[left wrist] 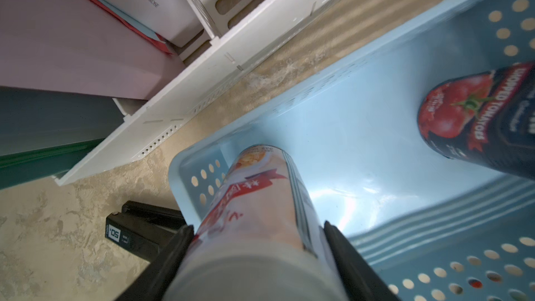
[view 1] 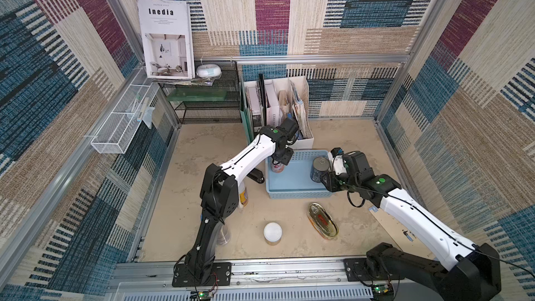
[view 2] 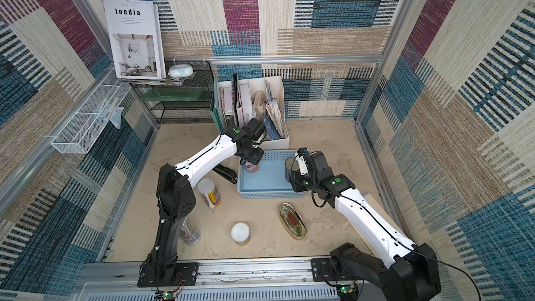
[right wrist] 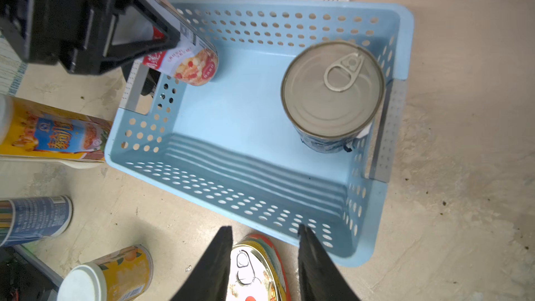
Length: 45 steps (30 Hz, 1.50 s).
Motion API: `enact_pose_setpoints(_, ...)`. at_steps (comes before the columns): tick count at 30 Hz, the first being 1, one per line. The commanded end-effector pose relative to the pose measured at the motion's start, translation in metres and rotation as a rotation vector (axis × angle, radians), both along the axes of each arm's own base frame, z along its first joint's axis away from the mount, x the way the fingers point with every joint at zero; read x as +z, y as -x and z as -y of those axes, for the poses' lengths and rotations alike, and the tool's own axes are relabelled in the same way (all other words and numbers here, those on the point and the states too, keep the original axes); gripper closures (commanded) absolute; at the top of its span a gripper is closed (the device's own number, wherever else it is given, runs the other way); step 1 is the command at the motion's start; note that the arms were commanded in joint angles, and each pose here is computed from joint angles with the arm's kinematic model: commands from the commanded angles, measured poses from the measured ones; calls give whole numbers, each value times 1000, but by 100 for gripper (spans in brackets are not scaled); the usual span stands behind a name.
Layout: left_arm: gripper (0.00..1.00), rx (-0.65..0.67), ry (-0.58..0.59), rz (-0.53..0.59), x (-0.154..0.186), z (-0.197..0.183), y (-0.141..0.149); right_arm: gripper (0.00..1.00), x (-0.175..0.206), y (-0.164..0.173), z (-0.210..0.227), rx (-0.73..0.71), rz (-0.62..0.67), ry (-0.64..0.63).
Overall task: Put the canned food in the basket
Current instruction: Place the canned food in the basket, then adjust the canned food in the basket.
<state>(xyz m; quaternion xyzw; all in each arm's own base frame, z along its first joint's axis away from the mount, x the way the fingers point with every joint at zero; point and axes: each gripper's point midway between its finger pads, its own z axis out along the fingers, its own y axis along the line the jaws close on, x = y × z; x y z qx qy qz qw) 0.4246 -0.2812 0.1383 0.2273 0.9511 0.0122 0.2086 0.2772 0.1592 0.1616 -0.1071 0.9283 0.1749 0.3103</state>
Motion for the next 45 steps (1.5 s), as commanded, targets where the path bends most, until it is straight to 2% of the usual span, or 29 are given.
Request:
enact_pose_setpoints(1,61,16,12,38,0,0,-10,65,-4,-8,-1,-21,12,-4)
enact_pose_setpoints(5,59,25,7,29,-7,-3,-9,70,-12,-20,-5,-21,2,13)
enact_pose_setpoints(9,53,35,9,20,-10,-4,-8,74,-25,-25,-9,-3,-36,49)
enact_pose_setpoints(11,43,38,11,18,-11,-4,-7,75,-32,-27,-7,-13,-41,62)
enact_pose_setpoints(22,32,45,25,13,-12,-6,-3,78,-60,-52,-4,-43,-58,154)
enact_pose_setpoints(32,8,65,24,24,-7,-11,0,78,-75,-74,-1,-78,-44,217)
enact_pose_setpoints(33,1,64,29,23,-5,-11,1,78,-76,-76,-1,-82,-44,224)
enact_pose_setpoints(45,1,58,163,34,38,-4,20,78,-88,-97,-1,-106,-33,276)
